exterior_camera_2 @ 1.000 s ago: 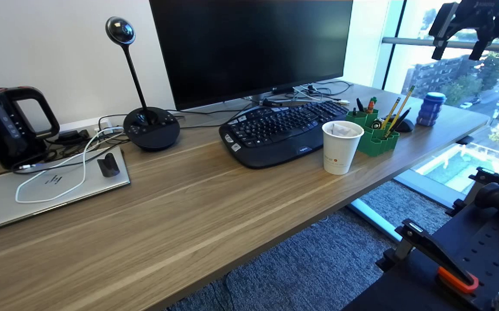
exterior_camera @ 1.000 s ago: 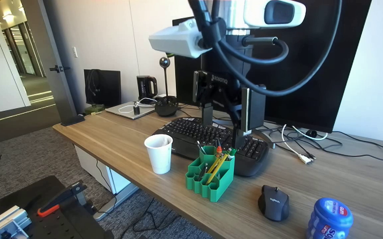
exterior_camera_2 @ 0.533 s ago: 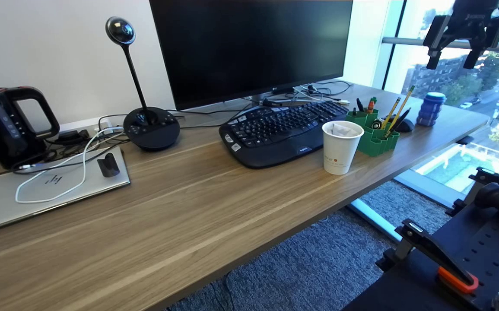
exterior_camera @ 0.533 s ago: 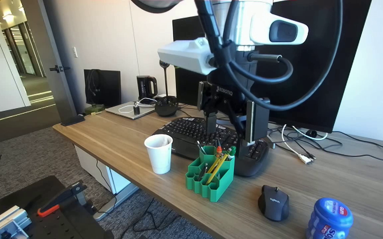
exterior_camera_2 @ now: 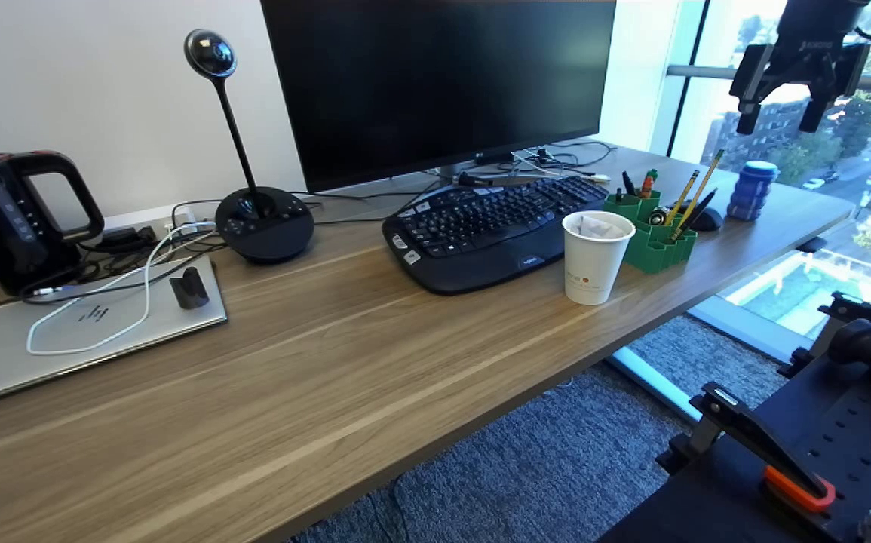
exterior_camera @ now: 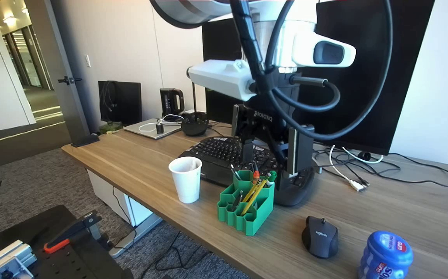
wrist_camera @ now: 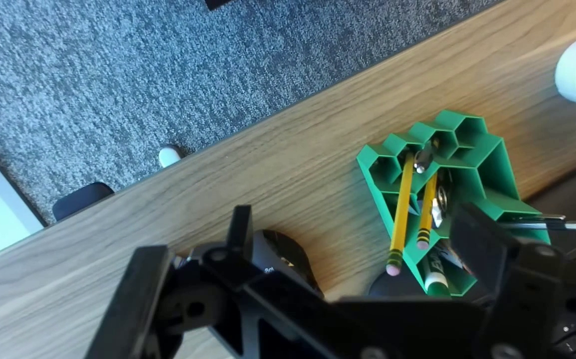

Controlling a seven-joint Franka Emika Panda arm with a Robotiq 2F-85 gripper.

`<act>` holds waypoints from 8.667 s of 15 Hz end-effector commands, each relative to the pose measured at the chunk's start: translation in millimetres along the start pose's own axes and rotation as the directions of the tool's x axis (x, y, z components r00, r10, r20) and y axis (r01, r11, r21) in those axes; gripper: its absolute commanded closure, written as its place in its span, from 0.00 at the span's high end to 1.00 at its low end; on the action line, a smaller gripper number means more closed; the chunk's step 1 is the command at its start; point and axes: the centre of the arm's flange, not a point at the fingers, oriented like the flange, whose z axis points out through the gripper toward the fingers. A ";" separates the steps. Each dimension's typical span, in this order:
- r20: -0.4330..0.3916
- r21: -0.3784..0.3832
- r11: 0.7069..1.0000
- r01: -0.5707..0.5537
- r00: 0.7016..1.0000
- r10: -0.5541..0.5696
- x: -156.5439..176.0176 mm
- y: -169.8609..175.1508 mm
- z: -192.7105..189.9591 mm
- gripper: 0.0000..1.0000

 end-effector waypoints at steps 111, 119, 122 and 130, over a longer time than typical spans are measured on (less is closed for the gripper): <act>-0.234 0.286 0.901 0.326 0.936 -0.265 -102.6 -98.5 -156.8 0.02; -0.355 0.254 0.892 0.374 0.894 -0.274 -96.7 -130.8 -166.5 0.02; -0.388 0.242 0.887 0.393 0.877 -0.283 -95.6 -133.7 -160.1 0.02; -0.377 0.243 0.859 0.451 0.859 -0.345 -99.3 -132.3 -130.9 0.02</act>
